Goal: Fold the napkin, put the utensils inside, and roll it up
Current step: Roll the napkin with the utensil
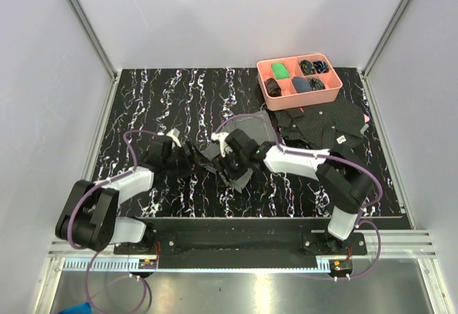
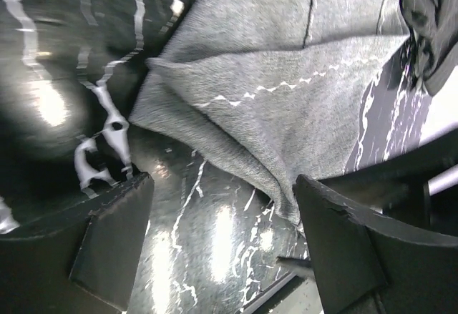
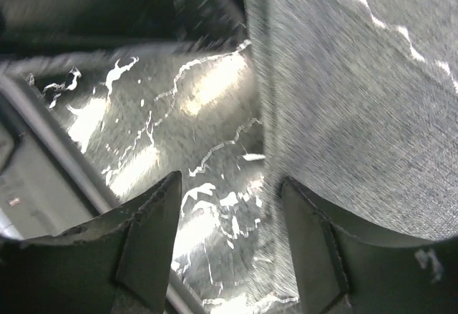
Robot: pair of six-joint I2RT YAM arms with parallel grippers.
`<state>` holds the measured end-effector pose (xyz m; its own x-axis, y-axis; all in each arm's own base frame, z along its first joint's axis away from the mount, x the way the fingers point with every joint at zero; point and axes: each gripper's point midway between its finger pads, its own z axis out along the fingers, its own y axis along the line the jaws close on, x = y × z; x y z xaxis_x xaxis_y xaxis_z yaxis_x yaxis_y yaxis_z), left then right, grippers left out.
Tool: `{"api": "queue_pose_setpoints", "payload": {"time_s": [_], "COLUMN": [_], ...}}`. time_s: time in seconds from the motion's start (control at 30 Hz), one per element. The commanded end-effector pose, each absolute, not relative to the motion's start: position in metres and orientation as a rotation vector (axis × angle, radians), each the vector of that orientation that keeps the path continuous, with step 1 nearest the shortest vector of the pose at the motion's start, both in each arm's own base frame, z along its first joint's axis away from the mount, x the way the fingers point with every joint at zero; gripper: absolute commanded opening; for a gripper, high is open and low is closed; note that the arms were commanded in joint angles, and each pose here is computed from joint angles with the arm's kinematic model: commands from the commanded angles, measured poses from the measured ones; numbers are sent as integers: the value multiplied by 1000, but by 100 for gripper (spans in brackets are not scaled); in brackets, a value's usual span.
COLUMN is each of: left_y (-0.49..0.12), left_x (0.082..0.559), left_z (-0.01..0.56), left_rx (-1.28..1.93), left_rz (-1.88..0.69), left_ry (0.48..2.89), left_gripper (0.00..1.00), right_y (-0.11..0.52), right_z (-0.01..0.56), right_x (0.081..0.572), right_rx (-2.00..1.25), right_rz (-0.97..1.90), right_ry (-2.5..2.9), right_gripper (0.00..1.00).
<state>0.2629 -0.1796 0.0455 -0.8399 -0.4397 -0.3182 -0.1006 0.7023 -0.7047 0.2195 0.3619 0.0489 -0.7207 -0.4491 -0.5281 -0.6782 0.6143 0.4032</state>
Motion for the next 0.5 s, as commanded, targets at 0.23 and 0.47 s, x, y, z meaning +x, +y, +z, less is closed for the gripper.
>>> {"api": "queue_pose_setpoints", "payload": {"time_s": [0.23, 0.47], "left_y": [-146, -140], "left_x": [274, 272], "left_z": [52, 48], "left_rx": [-434, -456], "left_rz": [-852, -855], "left_ry": [2403, 2409], "left_gripper": [84, 84], "right_y": [371, 387], "right_z": [66, 56], "right_x": [259, 250], "right_rx": [-922, -1026], "right_rz": [424, 450], "right_ry": [2133, 2077], "right_gripper": [67, 66]}}
